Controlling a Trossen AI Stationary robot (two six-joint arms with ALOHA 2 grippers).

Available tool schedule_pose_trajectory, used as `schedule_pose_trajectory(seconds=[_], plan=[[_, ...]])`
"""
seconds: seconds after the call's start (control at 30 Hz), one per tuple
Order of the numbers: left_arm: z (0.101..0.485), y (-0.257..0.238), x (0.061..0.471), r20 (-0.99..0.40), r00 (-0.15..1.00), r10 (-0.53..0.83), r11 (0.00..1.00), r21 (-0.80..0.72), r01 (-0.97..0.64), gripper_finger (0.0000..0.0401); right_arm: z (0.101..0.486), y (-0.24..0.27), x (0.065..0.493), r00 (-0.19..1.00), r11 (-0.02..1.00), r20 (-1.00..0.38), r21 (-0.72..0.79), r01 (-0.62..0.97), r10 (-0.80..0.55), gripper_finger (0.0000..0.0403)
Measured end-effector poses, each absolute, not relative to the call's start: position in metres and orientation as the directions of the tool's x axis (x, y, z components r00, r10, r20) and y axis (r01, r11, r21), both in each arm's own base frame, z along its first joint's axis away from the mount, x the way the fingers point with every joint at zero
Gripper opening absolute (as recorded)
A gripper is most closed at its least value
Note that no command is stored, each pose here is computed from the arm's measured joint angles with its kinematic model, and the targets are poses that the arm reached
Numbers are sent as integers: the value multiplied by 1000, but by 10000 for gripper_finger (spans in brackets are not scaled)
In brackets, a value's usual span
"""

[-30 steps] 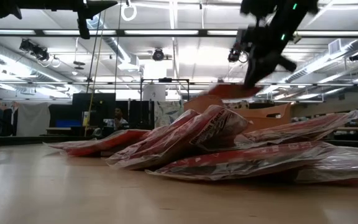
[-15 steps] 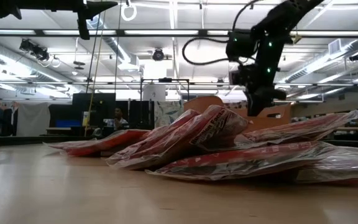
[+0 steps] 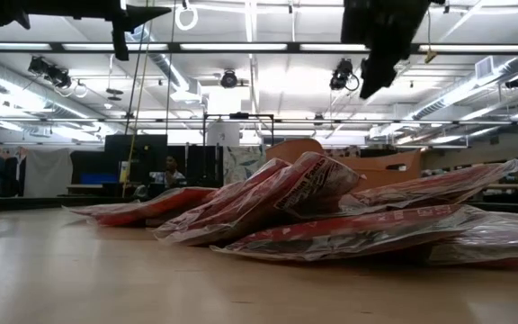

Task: Sort popcorn bags into baskets
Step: Put the red popcorn bag into the orange bin

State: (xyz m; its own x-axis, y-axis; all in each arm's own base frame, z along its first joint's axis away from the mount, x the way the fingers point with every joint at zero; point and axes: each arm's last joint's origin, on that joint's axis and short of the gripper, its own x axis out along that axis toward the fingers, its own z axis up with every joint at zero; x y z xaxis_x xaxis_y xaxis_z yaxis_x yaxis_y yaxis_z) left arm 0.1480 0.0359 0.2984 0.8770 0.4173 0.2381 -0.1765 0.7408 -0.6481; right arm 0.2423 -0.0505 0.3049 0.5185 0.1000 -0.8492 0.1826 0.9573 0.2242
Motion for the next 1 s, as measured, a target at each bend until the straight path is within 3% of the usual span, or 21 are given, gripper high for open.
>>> schedule_pose_trajectory(seconds=[0.33, 0.63, 0.8, 1.0], plan=[[288, 36, 150, 130, 907, 402, 734, -638, -234, 94, 262, 28, 246, 484, 784, -831, 485, 387, 275, 145], [285, 33, 152, 101, 942, 319, 756, -627, -188, 94, 205, 79, 238, 603, 461, -719, 690, 557, 347, 146], [283, 32, 152, 79, 956, 284, 762, -624, -175, 94, 175, 94, 226, 649, 291, -683, 730, 618, 335, 161], [282, 32, 152, 71, 965, 253, 768, -621, -156, 94, 148, 110, 225, 629, 188, -680, 721, 667, 377, 194]])
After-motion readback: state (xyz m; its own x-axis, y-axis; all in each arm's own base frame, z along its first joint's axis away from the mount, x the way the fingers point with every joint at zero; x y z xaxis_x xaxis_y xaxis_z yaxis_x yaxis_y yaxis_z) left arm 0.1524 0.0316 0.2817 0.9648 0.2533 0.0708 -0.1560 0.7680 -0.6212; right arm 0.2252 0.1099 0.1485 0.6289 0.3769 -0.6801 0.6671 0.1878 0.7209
